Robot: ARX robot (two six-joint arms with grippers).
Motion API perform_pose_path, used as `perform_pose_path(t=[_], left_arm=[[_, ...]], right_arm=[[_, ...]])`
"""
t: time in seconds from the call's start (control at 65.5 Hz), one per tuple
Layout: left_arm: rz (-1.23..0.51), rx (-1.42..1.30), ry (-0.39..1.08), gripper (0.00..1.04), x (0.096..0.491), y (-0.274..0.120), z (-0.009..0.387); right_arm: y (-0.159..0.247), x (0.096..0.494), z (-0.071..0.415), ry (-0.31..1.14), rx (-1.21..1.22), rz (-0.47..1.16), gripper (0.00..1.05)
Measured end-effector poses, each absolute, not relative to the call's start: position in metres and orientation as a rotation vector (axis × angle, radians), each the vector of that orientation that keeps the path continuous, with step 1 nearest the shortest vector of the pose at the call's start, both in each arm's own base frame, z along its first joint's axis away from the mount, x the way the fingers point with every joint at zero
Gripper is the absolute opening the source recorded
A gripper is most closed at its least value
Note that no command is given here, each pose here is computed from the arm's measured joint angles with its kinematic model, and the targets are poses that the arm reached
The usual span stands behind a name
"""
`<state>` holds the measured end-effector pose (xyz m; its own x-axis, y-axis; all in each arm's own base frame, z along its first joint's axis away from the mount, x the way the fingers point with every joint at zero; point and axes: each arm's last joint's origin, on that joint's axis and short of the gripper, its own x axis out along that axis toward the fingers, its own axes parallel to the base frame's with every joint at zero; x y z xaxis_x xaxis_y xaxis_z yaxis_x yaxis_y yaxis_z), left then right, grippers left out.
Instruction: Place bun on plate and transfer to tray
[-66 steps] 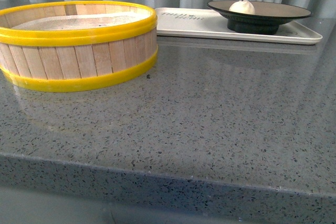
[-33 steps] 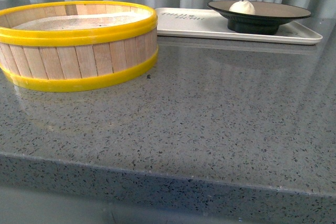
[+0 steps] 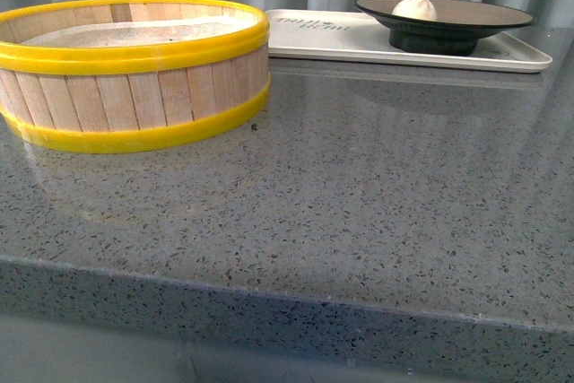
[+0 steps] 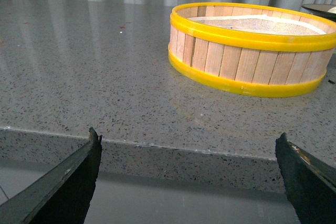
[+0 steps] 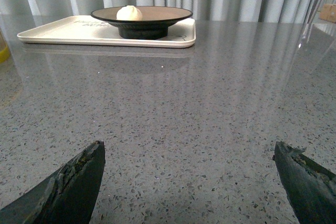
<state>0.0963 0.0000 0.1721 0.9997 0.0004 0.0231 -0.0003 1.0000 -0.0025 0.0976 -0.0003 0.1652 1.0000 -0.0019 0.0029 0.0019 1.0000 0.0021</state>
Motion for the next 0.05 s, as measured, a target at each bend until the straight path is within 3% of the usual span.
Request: perform_pose_path(t=[0.046], left_arm=[[0.0,-0.002,-0.023,0.98,0.0963,0.0,0.1721]], right_arm=[[-0.0003,0.0976,0.1652,-0.003,0.002,-0.002,0.96]])
